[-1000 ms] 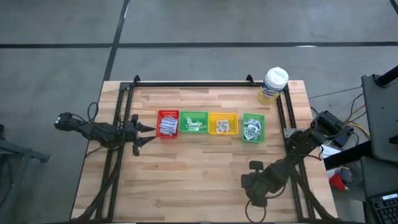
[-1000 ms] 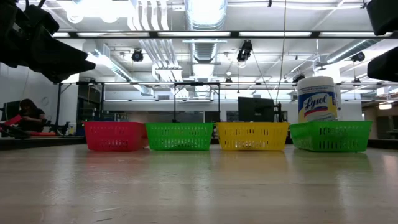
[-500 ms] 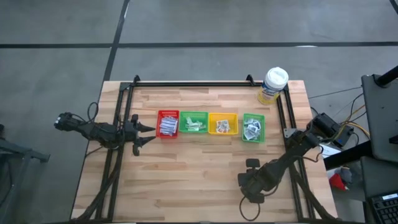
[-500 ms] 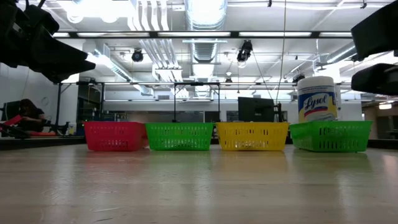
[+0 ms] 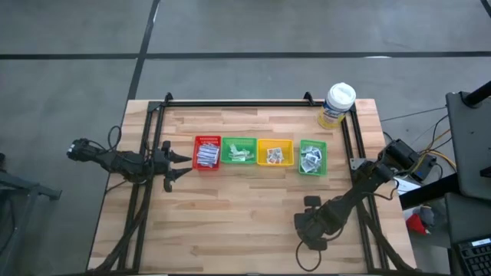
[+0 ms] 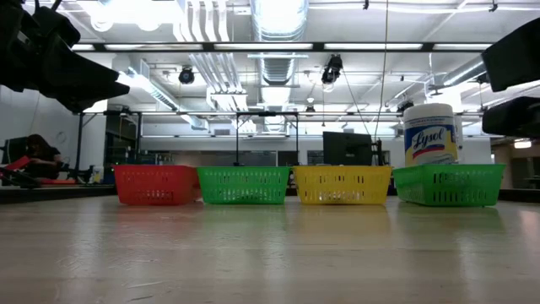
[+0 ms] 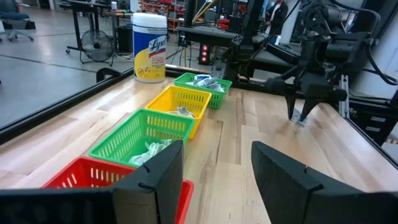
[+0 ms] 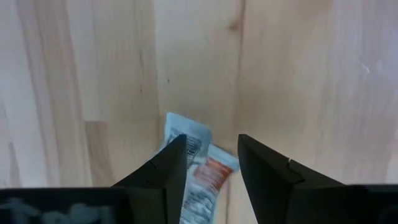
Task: Pick & Place First Aid Supplies
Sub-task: Put the orange ointment pack into the yellow bin
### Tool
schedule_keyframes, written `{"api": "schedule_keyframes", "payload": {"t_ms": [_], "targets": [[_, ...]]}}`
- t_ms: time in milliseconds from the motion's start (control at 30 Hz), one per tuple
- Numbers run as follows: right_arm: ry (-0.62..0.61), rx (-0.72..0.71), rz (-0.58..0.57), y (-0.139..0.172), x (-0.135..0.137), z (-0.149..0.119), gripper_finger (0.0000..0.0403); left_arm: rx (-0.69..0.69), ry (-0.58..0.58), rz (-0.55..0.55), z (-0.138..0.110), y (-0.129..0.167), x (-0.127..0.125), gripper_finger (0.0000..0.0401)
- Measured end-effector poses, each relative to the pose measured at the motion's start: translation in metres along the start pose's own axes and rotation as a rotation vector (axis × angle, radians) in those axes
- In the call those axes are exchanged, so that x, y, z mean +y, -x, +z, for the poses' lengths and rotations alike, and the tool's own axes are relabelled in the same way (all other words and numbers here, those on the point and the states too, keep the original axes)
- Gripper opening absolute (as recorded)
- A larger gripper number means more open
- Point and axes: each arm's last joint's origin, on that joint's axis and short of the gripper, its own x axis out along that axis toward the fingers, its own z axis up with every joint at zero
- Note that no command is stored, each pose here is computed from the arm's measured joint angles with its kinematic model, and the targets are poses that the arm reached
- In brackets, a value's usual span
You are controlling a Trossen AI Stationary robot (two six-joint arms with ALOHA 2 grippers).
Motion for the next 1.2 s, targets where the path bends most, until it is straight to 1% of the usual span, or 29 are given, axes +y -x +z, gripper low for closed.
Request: {"api": "schedule_keyframes", "payload": {"t_ms": [133, 400, 733, 1000, 1200], "targets": [[-0.018, -0.019, 0.018, -0.0054, -0.0012, -0.0014, 0.0132, 0.000, 0.000, 0.000, 0.0001, 0.0000, 0.0000, 0.0188], [-0.022, -0.018, 0.015, -0.0072, -0.0026, -0.0025, 0.0113, -0.001, 0.000, 0.000, 0.0001, 0.0000, 0.0000, 0.0188], [-0.033, -0.020, 0.008, -0.0074, -0.0048, -0.0010, 0.0060, -0.001, 0.000, 0.000, 0.0001, 0.0001, 0.0000, 0.0188], [-0.034, -0.044, 0.030, -0.0006, -0.0001, 0.0050, 0.0012, -0.001, 0.000, 0.000, 0.0001, 0.0000, 0.0000, 0.0188], [-0.036, -0.045, 0.029, 0.0021, 0.0001, 0.0067, 0.0008, 0.000, 0.000, 0.000, 0.0001, 0.0000, 0.0000, 0.0188]]}}
